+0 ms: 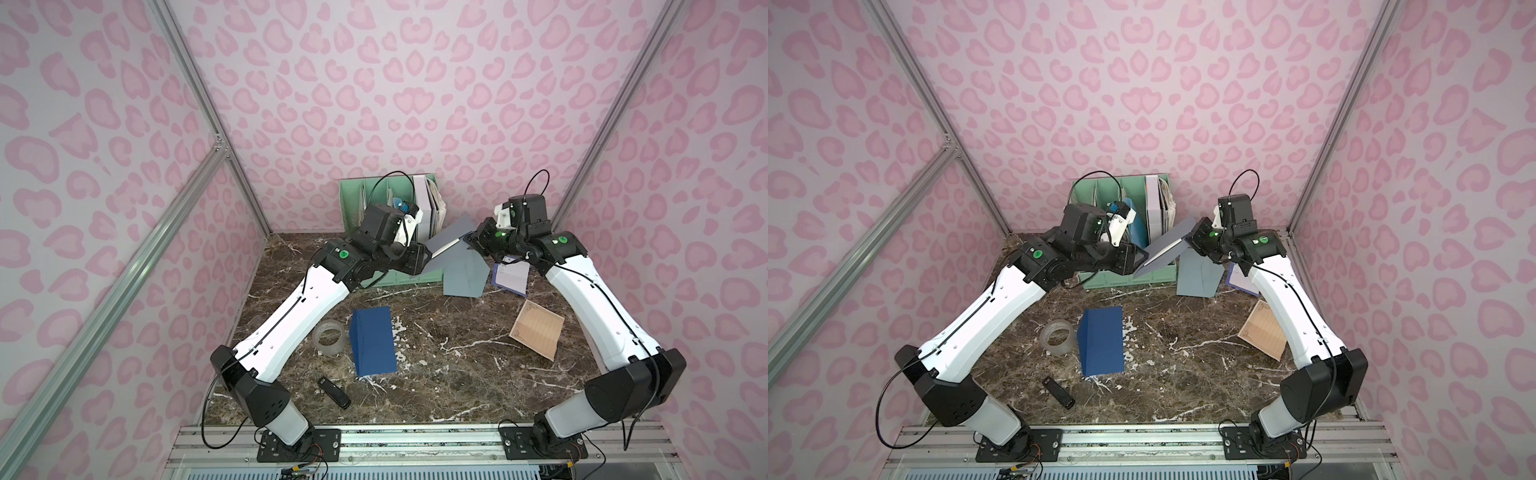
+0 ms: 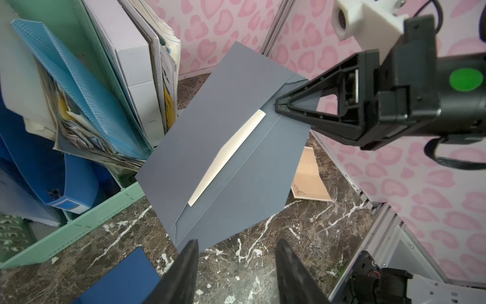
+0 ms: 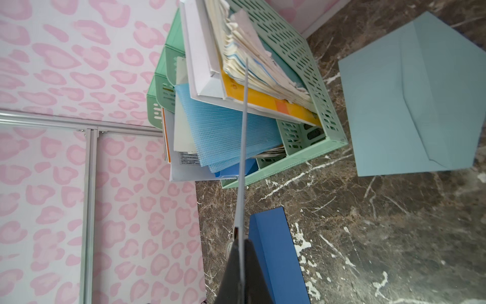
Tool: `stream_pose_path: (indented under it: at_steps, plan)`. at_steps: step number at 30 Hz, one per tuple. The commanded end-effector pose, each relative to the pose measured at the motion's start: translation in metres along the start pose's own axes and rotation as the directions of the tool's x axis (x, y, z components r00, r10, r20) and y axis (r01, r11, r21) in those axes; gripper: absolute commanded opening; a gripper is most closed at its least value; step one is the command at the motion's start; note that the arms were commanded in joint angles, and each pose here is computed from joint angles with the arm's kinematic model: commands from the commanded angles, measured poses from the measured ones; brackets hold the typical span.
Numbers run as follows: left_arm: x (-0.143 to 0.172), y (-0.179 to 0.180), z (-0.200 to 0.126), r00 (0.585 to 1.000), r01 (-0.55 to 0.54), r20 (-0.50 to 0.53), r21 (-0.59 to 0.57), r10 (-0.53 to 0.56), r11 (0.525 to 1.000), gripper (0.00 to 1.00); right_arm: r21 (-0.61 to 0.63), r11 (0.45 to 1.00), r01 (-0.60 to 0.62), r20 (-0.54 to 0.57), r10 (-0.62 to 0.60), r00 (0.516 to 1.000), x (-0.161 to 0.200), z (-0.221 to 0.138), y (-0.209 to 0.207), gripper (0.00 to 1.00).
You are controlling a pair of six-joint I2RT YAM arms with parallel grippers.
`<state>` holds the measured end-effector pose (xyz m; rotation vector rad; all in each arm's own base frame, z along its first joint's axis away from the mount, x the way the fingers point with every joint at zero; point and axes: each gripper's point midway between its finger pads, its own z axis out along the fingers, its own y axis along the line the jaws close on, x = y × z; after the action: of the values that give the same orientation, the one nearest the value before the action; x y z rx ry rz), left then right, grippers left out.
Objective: Take the letter paper out of the envelope
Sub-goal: Take out the letter paper from the envelope.
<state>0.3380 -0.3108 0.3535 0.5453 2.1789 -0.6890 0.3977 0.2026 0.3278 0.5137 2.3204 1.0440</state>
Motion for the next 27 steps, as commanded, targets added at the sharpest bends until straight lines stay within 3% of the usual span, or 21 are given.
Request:
stream_pose_path:
  at_steps: [1, 8, 24, 27]
  plan:
    - [0.005, 0.005, 0.006, 0.992, -0.128, -0.018, -0.055, 0.128, 0.990, 0.48, 0.041, 0.993, -0.110, -0.061, 0.113, 0.992, 0.012, 0.002, -0.009, 0.00]
    - [0.036, 0.008, 0.029, 0.961, -0.260, -0.116, -0.077, 0.250, 0.963, 0.46, -0.008, 0.986, -0.169, -0.153, 0.165, 0.974, 0.028, 0.013, -0.008, 0.00]
    - [0.063, 0.013, 0.048, 0.934, -0.320, -0.194, -0.085, 0.299, 0.944, 0.40, -0.088, 0.985, -0.148, -0.248, 0.122, 0.961, 0.041, 0.010, 0.006, 0.00]
    - [0.067, 0.014, 0.050, 0.931, -0.324, -0.204, -0.087, 0.302, 0.942, 0.35, -0.099, 0.983, -0.152, -0.261, 0.122, 0.958, 0.044, 0.009, 0.009, 0.00]
